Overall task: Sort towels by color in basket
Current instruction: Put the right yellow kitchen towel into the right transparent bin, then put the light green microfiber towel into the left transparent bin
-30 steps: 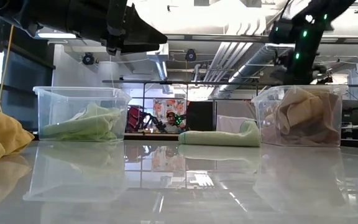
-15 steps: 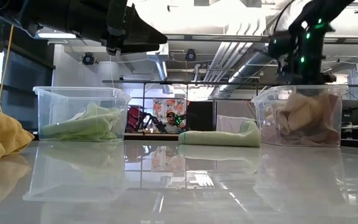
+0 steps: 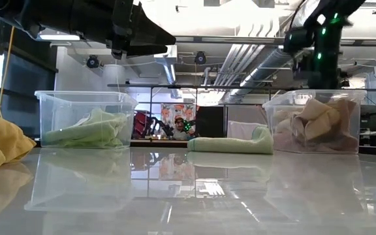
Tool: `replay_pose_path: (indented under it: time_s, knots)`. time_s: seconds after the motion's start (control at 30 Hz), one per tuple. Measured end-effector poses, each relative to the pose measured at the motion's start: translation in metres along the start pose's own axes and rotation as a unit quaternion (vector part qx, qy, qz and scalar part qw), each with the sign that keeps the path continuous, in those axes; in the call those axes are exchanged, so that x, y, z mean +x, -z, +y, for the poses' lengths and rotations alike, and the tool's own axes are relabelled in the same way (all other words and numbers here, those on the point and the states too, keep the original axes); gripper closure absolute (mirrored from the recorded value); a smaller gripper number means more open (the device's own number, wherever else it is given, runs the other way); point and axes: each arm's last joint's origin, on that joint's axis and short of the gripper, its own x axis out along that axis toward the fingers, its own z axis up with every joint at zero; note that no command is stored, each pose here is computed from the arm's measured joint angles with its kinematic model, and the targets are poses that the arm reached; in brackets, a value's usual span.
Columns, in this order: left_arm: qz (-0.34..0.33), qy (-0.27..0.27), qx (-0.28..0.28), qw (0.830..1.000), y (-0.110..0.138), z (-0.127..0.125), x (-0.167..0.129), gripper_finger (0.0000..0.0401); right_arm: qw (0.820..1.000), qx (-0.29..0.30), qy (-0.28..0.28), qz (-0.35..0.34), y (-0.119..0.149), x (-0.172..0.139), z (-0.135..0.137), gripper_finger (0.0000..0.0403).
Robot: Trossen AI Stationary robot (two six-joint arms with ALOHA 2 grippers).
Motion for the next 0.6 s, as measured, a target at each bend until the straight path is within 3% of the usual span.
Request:
replay_pose_path:
  time_s: [0.1, 0.2, 0.33, 0.47, 0.6]
  knots:
    - [-0.002, 0.000, -0.002, 1.000, 0.000, 0.000, 0.000, 0.0160, 0.999, -0.005, -0.010, -0.037, 0.002, -0.024, 0.000, 0.0300]
    - [-0.002, 0.000, -0.002, 1.000, 0.000, 0.000, 0.000, 0.0160, 0.993, -0.032, -0.066, -0.094, 0.009, -0.048, 0.008, 0.0300]
    - [-0.002, 0.000, -0.001, 1.000, 0.000, 0.000, 0.000, 0.0160, 0.966, -0.086, -0.160, -0.185, 0.033, -0.068, 0.032, 0.0300]
    - [-0.002, 0.002, 0.001, 1.000, 0.000, -0.001, -0.001, 0.0160, 0.908, -0.130, -0.278, -0.285, 0.066, -0.070, 0.068, 0.0300]
    - [-0.003, 0.012, 0.023, 1.000, -0.001, -0.006, -0.004, 0.0160, 0.816, -0.174, -0.402, -0.378, 0.106, -0.047, 0.112, 0.0300]
